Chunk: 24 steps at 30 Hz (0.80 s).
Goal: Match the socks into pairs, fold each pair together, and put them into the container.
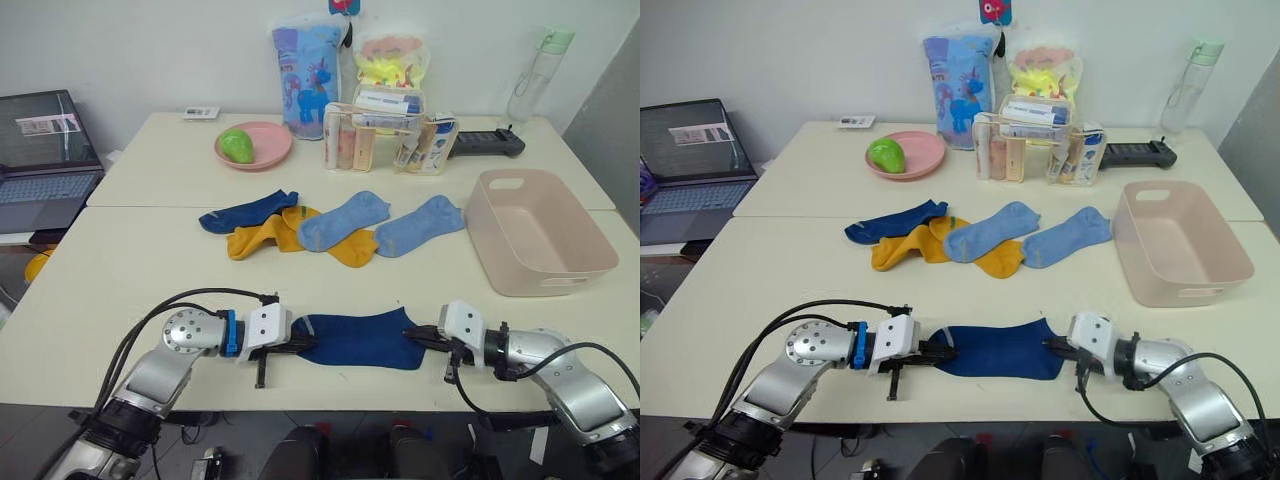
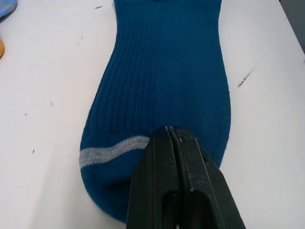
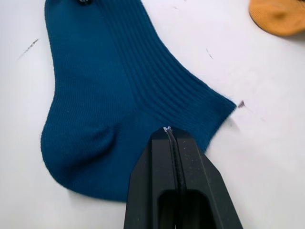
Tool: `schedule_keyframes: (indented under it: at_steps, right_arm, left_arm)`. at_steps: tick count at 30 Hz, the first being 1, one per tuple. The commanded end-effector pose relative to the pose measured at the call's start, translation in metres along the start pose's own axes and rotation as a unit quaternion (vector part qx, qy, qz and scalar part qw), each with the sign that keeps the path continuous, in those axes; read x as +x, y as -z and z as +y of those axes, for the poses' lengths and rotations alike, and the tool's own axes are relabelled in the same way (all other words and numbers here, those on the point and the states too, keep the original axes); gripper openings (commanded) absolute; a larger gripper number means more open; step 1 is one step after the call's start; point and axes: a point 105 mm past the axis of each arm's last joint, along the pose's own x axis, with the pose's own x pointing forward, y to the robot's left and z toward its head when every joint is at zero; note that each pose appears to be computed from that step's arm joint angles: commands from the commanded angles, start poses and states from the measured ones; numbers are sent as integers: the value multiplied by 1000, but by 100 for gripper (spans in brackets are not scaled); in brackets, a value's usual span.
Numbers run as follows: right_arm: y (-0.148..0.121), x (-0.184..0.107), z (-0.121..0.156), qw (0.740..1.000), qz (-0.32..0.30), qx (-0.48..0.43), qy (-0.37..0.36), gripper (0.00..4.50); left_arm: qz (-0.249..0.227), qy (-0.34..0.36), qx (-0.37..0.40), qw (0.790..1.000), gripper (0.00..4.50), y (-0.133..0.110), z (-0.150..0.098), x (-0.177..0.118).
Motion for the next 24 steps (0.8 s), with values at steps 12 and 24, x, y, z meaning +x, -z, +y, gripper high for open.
schedule_keyframes:
  at_steps: [12,24]
  right_arm:
    - [6,-5,30,995,75,-35,-52,0]
    - [-15,-38,15,999,13,41,9,0]
  left_arm:
    - [61,-3,-16,998,3,20,-12,-12]
    - [-6,-33,-85,996,3,-3,-7,-35]
